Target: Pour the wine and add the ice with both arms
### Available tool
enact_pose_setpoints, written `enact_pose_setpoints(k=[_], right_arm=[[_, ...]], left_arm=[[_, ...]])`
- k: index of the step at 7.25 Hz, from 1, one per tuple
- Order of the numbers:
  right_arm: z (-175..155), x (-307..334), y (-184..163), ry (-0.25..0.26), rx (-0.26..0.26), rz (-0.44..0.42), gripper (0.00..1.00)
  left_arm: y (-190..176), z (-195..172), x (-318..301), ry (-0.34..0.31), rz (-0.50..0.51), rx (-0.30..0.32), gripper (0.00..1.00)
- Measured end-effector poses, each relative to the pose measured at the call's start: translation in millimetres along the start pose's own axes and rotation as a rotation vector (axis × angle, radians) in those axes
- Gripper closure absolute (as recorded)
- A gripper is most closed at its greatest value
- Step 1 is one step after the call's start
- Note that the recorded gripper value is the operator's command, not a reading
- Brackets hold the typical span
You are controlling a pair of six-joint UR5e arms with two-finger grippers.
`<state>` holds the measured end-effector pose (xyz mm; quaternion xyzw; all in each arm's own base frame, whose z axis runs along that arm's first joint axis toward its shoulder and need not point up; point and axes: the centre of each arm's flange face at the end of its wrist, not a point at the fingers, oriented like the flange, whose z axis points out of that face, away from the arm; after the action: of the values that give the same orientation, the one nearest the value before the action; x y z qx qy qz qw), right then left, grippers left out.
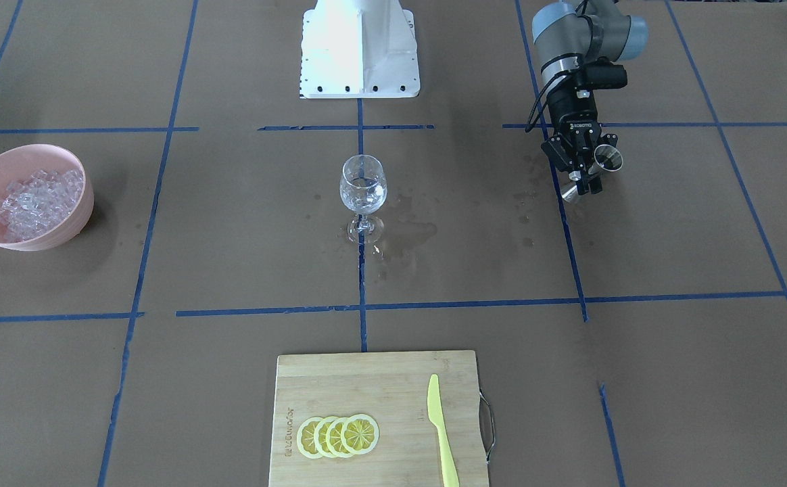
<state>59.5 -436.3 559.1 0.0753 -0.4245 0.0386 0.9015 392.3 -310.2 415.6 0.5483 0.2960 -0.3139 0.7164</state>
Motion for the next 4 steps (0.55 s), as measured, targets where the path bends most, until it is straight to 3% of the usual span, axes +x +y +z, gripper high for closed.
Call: enact_pose_setpoints(k=[2, 4], right_arm=[[-3, -14, 2, -0.005, 0.004, 0.017, 0.00], [5, -52, 3, -0.013, -0.017, 0.019, 0.00]], left_arm=[[-37, 16, 10, -0.017, 0.087, 0.045, 1.00], [-62, 34, 15, -0.029, 0.205, 0.047, 1.00]])
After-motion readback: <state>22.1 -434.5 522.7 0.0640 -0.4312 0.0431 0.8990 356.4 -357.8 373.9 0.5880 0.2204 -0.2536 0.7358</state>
